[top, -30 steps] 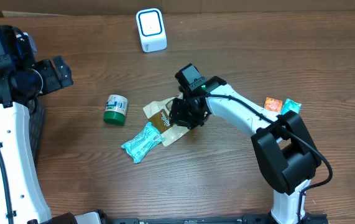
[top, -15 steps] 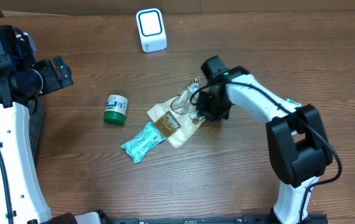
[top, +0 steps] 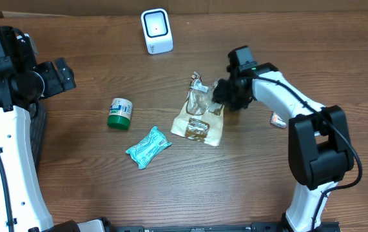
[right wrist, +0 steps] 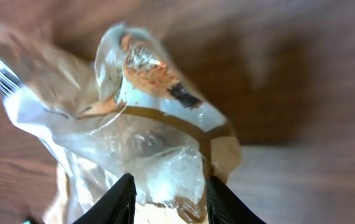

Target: Scan the item barcode

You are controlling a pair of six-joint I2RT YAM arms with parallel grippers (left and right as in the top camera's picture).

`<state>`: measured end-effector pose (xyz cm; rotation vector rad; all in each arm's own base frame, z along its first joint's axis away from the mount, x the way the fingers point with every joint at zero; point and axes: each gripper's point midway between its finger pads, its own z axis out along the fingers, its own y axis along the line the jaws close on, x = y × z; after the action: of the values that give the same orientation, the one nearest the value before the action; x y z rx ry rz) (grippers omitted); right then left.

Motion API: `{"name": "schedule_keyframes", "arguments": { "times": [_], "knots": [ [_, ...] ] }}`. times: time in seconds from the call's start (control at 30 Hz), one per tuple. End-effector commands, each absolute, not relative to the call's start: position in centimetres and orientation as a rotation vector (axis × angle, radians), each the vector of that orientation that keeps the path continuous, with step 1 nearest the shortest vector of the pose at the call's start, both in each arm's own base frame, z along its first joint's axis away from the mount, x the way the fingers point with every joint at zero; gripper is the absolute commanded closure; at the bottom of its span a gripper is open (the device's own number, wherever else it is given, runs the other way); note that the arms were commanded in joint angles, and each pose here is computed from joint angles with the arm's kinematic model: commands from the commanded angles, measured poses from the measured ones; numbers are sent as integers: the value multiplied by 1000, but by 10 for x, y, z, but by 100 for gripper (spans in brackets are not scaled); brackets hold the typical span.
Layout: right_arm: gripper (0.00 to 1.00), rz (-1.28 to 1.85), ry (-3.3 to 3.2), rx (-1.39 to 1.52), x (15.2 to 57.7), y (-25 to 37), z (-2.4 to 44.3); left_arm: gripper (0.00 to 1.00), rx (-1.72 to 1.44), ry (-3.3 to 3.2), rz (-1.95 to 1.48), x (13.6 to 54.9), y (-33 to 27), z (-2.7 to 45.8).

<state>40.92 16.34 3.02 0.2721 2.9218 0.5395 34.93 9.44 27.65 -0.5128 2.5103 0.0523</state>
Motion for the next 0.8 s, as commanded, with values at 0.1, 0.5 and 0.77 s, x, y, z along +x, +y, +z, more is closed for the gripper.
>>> {"name": "schedule_keyframes", "arguments": {
  "times": [0.1,0.5,0.77],
  "knots": [
    [60,741,2861,46,418,158,43,0,-505,2494,62,347,95,282],
    [60,958,2842,-16,400,168,73,0,-505,2494,62,347,95,282],
    [60,929,2773,-38,395,162,126,1,-517,2460,37,354,94,286]
  ]
}}
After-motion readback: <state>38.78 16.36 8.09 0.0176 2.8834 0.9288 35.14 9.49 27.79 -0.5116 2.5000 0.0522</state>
